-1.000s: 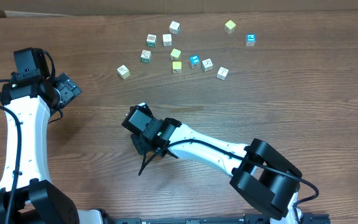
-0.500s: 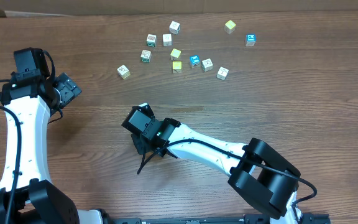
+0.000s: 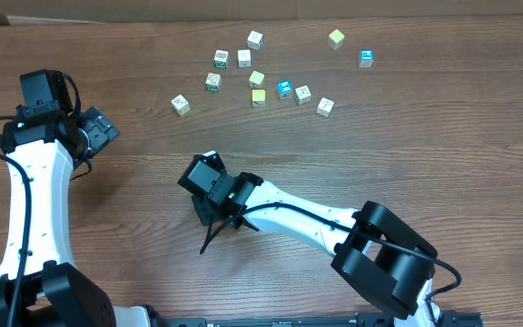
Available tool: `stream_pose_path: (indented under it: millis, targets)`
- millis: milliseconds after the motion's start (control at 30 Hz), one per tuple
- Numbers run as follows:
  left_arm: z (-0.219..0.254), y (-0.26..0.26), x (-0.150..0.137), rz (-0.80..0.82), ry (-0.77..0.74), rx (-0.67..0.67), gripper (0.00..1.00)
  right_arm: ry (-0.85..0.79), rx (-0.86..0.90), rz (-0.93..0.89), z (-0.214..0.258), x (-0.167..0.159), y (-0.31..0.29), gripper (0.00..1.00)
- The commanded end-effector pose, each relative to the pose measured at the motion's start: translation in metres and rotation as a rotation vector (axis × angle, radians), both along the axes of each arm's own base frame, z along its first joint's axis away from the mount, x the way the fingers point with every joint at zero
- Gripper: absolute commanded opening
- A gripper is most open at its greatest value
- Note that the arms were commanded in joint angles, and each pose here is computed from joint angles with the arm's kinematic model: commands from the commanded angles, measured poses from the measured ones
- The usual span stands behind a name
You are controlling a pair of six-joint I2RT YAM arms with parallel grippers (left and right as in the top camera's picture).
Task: Form a circle
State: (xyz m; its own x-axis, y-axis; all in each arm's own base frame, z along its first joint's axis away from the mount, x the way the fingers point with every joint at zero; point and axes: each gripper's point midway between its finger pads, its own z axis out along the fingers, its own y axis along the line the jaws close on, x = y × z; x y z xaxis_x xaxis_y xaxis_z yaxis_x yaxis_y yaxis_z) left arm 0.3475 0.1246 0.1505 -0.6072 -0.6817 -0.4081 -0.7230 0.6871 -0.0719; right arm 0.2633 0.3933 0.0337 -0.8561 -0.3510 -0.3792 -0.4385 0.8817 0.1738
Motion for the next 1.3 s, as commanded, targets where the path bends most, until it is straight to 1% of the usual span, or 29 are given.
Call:
stream_pose_path:
  millis: [0, 100, 300, 533, 600, 667, 800, 900, 1033, 1133, 1267]
  targets:
    - [0.0075, 0.0015, 0.0021, 0.014, -0.023, 0.007, 0.99, 0.002, 0.002, 0.007, -0.0045, -0.0015, 0.0038, 0.42]
    - [0.0075, 0.0015, 0.0021, 0.014, -0.023, 0.007, 1.00, -0.002, 0.010, 0.006, -0.0036, -0.0005, 0.0054, 0.45]
    - [0.0075, 0.0015, 0.0021, 0.014, -0.023, 0.007, 0.99, 0.002, 0.004, 0.007, -0.0043, -0.0013, 0.0042, 0.45]
    - [0.0075, 0.0015, 0.0021, 0.014, -0.023, 0.007, 0.99, 0.010, -0.001, 0.000, -0.0053, -0.0026, 0.0025, 0.40]
    - [0.0075, 0.0015, 0.0022, 0.014, -0.024, 0.007, 1.00, 0.014, -0.003, 0.001, -0.0056, -0.0033, 0.0021, 0.42]
    - [0.0075, 0.0015, 0.0022, 0.014, -0.024, 0.007, 1.00, 0.018, -0.001, 0.004, -0.0058, -0.0045, 0.0026, 0.49]
    - [0.0075, 0.0015, 0.0021, 0.014, -0.023, 0.007, 1.00, 0.018, 0.000, 0.001, -0.0056, -0.0046, 0.0030, 0.50]
    - [0.0075, 0.0017, 0.0021, 0.015, -0.023, 0.007, 1.00, 0.020, -0.002, -0.019, -0.0068, -0.0038, 0.0016, 0.48]
    - [0.0075, 0.0017, 0.0021, 0.015, -0.023, 0.007, 1.00, 0.028, -0.014, -0.019, -0.0127, -0.0051, 0.0006, 0.39]
    - [0.0075, 0.0015, 0.0021, 0.014, -0.023, 0.007, 0.99, 0.026, -0.008, -0.018, -0.0121, -0.0045, 0.0021, 0.35]
    - [0.0075, 0.0015, 0.0022, 0.014, -0.024, 0.007, 1.00, 0.022, 0.000, -0.016, -0.0113, -0.0038, 0.0038, 0.35]
